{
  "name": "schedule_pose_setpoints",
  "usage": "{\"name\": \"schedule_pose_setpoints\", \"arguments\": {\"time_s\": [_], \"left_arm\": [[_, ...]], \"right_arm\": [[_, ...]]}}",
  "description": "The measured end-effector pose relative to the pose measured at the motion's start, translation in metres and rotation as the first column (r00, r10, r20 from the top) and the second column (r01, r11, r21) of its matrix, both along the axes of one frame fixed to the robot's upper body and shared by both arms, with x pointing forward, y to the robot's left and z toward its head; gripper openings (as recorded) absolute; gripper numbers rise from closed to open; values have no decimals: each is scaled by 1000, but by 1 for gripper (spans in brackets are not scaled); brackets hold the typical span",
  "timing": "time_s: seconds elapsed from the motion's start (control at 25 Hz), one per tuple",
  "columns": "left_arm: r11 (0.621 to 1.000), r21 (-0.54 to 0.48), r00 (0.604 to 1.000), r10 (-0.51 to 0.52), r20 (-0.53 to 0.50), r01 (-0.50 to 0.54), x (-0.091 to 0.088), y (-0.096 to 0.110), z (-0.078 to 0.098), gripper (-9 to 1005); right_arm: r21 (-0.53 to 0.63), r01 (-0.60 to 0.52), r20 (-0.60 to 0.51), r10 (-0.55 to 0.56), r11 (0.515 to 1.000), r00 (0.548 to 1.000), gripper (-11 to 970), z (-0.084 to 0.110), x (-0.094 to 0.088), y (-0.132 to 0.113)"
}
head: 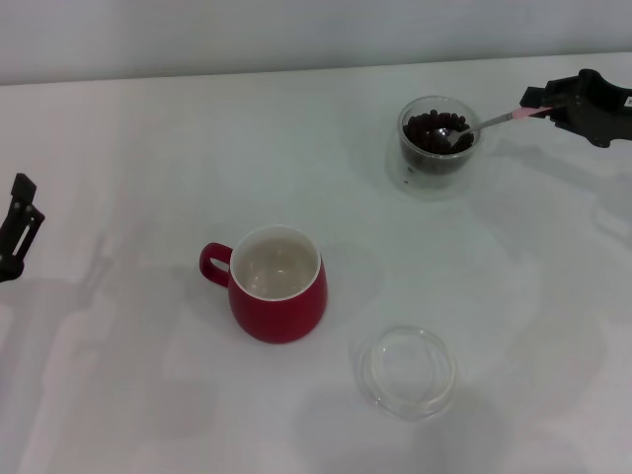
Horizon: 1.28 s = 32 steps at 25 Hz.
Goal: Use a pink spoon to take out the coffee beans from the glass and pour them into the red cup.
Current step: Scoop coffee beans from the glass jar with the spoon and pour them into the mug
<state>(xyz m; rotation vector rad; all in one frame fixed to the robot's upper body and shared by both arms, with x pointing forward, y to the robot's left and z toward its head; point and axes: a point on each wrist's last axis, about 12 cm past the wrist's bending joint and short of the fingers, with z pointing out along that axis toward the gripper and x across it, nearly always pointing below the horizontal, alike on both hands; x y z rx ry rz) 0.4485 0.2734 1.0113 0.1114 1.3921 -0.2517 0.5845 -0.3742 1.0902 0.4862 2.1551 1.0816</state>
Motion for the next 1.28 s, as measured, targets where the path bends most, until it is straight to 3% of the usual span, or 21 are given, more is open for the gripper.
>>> {"name": "schedule_pose_setpoints", "arguments": {"time_s": [1.28], "left_arm": [[1000,10,1000,1,2,-1,1,2,0,872]], "right_arm": [[125,25,-86,-14,992,996,186,7,8,-5]]}}
